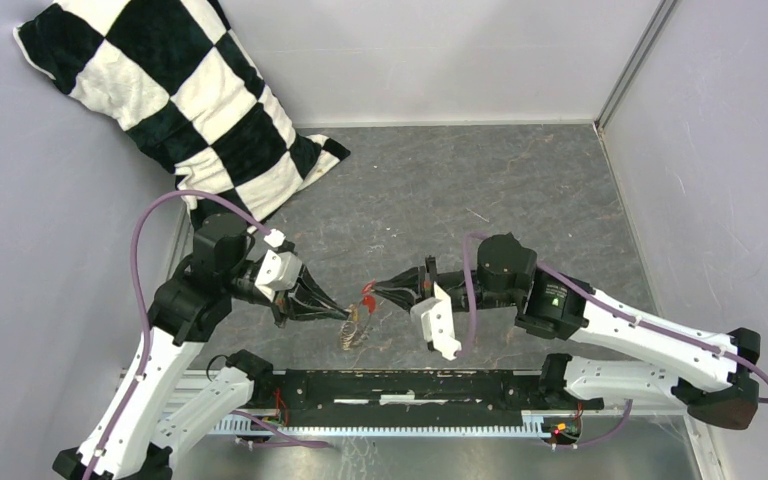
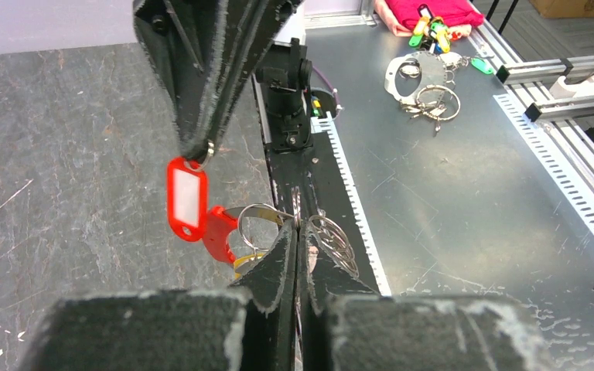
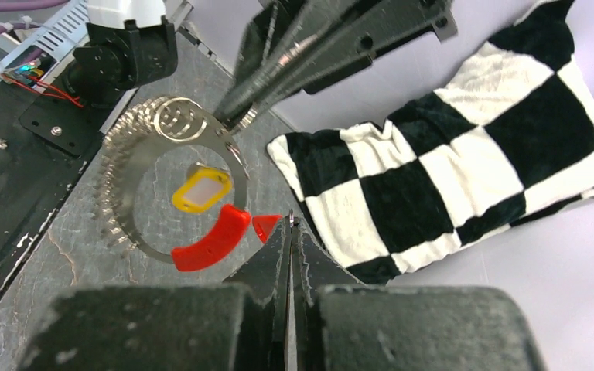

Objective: Put the keys on the keyring

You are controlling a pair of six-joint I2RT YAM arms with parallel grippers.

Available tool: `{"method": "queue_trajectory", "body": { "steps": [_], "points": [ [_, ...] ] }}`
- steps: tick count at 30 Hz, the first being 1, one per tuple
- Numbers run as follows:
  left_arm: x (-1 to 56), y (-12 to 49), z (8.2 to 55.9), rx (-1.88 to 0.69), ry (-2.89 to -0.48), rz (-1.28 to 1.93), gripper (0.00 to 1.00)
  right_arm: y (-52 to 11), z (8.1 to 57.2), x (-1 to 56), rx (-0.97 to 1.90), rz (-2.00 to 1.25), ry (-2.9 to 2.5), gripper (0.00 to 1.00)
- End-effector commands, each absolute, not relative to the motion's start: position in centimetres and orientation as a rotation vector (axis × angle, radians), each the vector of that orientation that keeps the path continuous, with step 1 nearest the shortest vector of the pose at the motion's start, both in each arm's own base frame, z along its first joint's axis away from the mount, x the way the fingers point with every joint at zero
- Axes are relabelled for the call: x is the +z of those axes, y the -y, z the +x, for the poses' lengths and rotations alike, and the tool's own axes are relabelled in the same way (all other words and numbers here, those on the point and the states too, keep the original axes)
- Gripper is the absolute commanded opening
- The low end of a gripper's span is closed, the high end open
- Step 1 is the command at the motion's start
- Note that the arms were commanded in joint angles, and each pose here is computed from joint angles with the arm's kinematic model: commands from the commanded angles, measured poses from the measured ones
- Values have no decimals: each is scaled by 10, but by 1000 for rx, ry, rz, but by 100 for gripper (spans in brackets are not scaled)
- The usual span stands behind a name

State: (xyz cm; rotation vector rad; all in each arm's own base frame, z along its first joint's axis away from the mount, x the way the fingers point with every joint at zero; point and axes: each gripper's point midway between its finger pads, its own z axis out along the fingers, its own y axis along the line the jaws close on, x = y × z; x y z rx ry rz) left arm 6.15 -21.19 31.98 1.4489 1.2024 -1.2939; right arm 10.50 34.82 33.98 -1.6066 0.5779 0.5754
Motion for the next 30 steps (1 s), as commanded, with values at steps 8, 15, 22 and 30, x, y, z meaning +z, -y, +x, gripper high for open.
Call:
{"method": "queue_trajectory", "body": {
  "steps": [8,15,22,30],
  "points": [
    [343,211,51,-1304,-1098,1470,2,-360,67,359,562,-1674,-414,1],
    [342,208,45,-1227,-971,1516,2,-368,52,361,555,-1707,-355,1],
    [342,206,40,-1212,-930,1527,2,-371,53,367,523,-1687,-331,1],
    [338,206,39,-1190,-888,1543,2,-371,45,377,545,-1674,-274,0]
  ]
}}
